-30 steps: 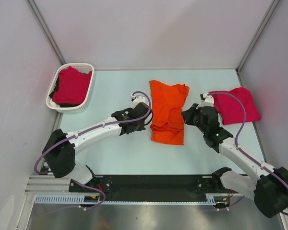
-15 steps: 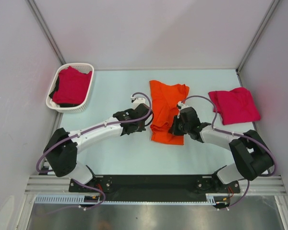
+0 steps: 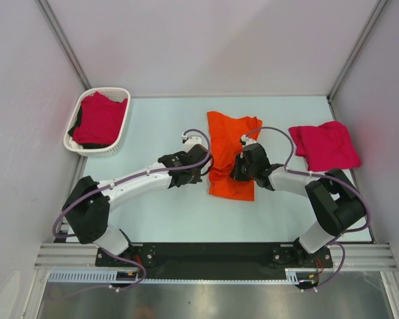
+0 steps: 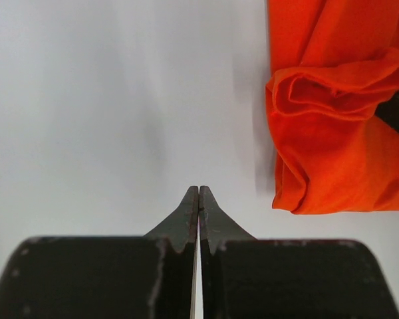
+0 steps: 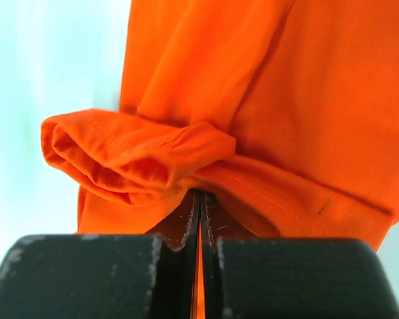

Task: Fold and stack the t-shirts
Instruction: Fold the folded rectangular tshirt in 1/3 of the way, then grab one side of the 2/3 rectangular tshirt with both arms

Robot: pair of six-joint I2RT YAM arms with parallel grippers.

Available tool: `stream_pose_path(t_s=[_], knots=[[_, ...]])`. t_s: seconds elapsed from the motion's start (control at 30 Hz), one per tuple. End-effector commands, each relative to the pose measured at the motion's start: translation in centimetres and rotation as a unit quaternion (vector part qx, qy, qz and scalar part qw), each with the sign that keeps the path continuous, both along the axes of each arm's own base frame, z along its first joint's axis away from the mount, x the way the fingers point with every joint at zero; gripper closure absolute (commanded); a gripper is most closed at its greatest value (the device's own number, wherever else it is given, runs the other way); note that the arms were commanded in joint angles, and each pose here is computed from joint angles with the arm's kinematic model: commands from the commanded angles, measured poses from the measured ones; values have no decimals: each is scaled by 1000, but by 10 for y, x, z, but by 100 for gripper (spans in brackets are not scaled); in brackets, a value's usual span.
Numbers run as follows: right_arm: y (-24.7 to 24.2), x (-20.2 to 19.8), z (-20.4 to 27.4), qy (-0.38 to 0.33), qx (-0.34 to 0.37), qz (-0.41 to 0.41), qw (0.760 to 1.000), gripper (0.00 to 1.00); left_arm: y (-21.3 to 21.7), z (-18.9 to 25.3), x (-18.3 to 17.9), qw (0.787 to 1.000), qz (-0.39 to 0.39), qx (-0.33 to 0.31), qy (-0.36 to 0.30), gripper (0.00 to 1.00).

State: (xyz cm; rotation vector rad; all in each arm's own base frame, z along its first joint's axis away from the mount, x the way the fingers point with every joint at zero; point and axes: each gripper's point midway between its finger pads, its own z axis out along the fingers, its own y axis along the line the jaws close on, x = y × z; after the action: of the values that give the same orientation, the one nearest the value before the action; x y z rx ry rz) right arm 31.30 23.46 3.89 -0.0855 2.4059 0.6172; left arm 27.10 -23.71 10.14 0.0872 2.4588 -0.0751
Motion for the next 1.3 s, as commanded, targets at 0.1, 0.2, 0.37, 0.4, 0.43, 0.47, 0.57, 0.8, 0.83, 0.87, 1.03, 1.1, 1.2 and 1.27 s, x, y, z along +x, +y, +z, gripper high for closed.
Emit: stream_pose_path(t_s=[0.1, 0.2, 0.37, 0.4, 0.43, 0.47, 0.57, 0.8, 0.83, 0.87, 1.03, 1.1, 1.2, 1.27], knots=[[3, 49, 41, -107, 1, -69, 992, 100, 3, -3, 2, 1000, 17, 1, 1, 100], [-4, 55, 51, -145, -10, -106, 984, 100, 3, -6, 2, 1000, 18, 3, 4, 100], [-18, 61, 64, -207, -49, -171, 962, 100, 2, -11, 3, 1000, 18, 5, 8, 100], [-30, 62, 69, -225, -70, -203, 951, 100, 1, -11, 2, 1000, 19, 3, 9, 100], [-33, 60, 74, -239, -84, -209, 945, 100, 0, -11, 2, 1000, 17, -2, 7, 100], [-38, 58, 78, -248, -94, -220, 939, 100, -1, -11, 2, 1000, 15, -6, 6, 100], [-59, 48, 97, -274, -119, -254, 920, 100, -5, -11, 0, 1000, 6, -23, 3, 100], [-109, 24, 109, -260, -157, -273, 913, 83, -10, -12, -6, 998, -11, -56, -3, 92], [-111, 18, 105, -257, -148, -263, 918, 85, -9, -15, -7, 998, -12, -58, -3, 91], [-108, 14, 120, -270, -116, -253, 922, 91, -10, -15, -8, 998, -14, -63, -2, 91], [-87, 0, 107, -221, -51, -181, 957, 100, -15, -21, -12, 997, -21, -72, 7, 96], [-76, -8, 93, -171, -36, -151, 973, 100, -15, -26, -13, 997, -18, -71, 14, 96], [-80, -30, 65, -81, -34, -130, 988, 91, -13, -42, -15, 998, -10, -56, 33, 79], [-86, -44, 58, -47, -20, -129, 990, 61, -15, -51, -17, 998, -7, -53, 44, 39]])
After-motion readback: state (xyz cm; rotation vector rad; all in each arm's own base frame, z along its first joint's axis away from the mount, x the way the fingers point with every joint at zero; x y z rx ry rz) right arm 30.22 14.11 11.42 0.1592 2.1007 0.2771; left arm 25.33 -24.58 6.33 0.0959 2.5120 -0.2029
